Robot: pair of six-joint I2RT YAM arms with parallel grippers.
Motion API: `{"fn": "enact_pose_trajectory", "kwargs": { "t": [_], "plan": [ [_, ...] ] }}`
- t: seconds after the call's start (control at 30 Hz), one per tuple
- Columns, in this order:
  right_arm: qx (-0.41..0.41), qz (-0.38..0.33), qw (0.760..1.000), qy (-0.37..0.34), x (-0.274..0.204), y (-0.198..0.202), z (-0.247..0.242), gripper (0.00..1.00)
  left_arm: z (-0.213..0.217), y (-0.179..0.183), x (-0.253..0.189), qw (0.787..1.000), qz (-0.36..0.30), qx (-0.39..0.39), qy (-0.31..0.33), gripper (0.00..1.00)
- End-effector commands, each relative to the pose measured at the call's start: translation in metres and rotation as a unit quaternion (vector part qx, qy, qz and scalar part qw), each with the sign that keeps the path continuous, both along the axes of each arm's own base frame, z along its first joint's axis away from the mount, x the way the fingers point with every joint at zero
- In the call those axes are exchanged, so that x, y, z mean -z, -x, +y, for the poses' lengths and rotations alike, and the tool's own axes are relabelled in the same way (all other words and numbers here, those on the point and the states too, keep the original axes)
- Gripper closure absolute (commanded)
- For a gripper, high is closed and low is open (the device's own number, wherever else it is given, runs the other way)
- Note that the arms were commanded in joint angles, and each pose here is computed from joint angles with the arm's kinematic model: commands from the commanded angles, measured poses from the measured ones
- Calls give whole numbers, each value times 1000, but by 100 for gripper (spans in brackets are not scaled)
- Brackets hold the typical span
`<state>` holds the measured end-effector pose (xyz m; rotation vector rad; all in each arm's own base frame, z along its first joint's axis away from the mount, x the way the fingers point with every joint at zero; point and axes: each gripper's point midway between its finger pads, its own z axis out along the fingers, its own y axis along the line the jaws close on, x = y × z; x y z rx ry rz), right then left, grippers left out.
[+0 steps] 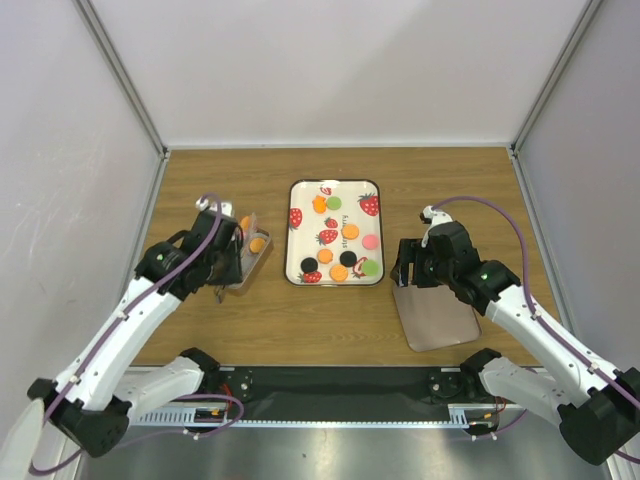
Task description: Pack the cookies
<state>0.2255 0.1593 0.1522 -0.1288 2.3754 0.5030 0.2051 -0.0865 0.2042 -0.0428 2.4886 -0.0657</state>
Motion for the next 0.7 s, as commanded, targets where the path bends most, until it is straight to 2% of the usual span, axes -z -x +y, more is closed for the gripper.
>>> {"fn": "enact_pose_trajectory", "kwargs": {
  "t": [0.0, 0.2, 0.67],
  "plan": [
    [-5, -1, 1000, -6, 0, -1, 4, 27, 20, 20, 19, 999, 35, -29, -9, 61],
    [-6, -2, 1000, -5, 1, 0, 4, 27, 26, 30, 39, 997, 63, -41, -1, 61],
    [-10, -9, 1000, -11, -3, 1, 5, 27, 19, 27, 62, 994, 94, -48, 16, 60]
  ]
}}
